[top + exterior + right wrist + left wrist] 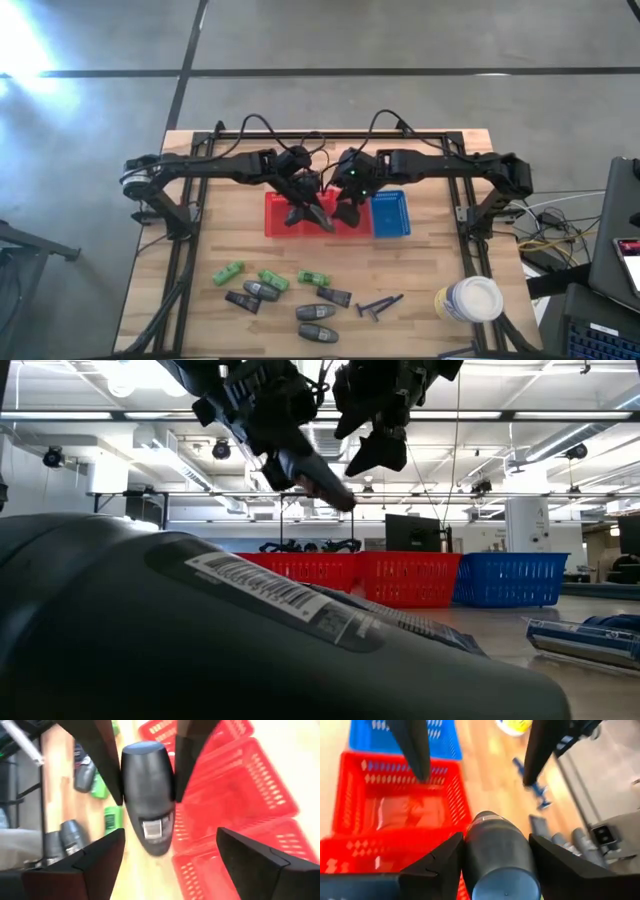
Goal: Pick & Place Travel size toiletries
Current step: Put the black deodorant into the left red bin
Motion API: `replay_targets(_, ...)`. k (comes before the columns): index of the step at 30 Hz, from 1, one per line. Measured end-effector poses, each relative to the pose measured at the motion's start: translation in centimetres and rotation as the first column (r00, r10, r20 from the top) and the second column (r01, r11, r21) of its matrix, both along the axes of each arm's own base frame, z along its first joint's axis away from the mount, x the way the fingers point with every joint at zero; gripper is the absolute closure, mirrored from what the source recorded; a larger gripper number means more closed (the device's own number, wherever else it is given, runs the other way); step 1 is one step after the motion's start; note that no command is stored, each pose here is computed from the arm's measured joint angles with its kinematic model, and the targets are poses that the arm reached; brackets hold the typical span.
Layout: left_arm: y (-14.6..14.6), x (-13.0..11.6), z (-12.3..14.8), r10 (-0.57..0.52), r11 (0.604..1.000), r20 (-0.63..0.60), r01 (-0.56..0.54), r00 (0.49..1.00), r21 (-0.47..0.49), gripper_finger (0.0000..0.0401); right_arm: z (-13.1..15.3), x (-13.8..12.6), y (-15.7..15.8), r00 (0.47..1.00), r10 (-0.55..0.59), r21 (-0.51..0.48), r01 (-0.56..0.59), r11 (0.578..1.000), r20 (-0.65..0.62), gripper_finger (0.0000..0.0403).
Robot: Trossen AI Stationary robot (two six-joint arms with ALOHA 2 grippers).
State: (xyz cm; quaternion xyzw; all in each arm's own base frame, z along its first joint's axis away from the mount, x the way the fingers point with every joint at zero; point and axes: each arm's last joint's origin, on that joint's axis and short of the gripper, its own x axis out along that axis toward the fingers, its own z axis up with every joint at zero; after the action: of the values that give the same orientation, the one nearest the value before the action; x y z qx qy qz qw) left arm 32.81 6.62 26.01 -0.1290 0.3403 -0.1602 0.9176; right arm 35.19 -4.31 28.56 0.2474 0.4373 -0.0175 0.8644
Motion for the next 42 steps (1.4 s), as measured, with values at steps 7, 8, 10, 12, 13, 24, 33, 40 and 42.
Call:
replay_targets(7, 0.0, -1.1, -0.2, 0.034, 0.997, -0.099, -0.027, 0.995, 0.071, 0.0196, 1.8, -1.3, -0.1, 0.998, -0.065, -0.111, 0.067, 0.992, 0.025, 0.0058)
replay_targets(8, -0.1, -1.4, 0.0, 0.040, 0.996, -0.101, -0.031, 0.994, 0.085, 0.0196, 2.1, -1.6, -0.2, 0.996, -0.077, -0.127, 0.080, 0.989, 0.034, 0.0055)
replay_targets(10, -0.1, -2.0, 0.6, 0.064, 0.992, -0.109, -0.051, 0.992, 0.118, 0.0196, 2.8, -2.2, -0.2, 0.994, -0.103, -0.159, 0.109, 0.981, 0.043, 0.0049)
replay_targets(12, -0.2, -2.8, 1.3, 0.094, 0.984, -0.119, -0.074, 0.989, 0.160, 0.0196, 3.3, -2.9, -0.2, 0.991, -0.132, -0.193, 0.137, 0.972, 0.039, 0.0045)
replay_targets(13, -0.2, -3.3, 1.7, 0.107, 0.980, -0.122, -0.084, 0.987, 0.179, 0.0196, 3.6, -3.3, -0.2, 0.988, -0.147, -0.208, 0.152, 0.966, 0.038, 0.0044)
replay_targets(24, 0.0, -9.2, 1.4, 0.090, 0.982, -0.290, -0.038, 0.953, 0.183, 0.0196, 2.8, -6.9, -0.4, 0.968, -0.250, -0.203, 0.239, 0.950, -0.032, 0.0062)
replay_targets(33, 3.5, -7.4, -2.3, 0.058, 0.998, -0.377, -0.059, 0.924, 0.008, 0.0196, 1.0, -7.1, -0.3, 0.947, -0.312, -0.158, 0.298, 0.941, -0.074, 0.0062)
replay_targets(40, 4.9, -4.9, -4.0, -0.010, 1.000, -0.448, 0.002, 0.894, -0.018, 0.0196, 1.0, -7.0, -0.3, 0.941, -0.330, -0.135, 0.319, 0.938, -0.071, 0.0045)
replay_targets(42, 5.1, -4.5, -4.7, -0.020, 1.000, -0.479, 0.008, 0.878, -0.028, 0.0190, 1.0, -7.0, -0.3, 0.939, -0.336, -0.129, 0.326, 0.937, -0.071, 0.0044)
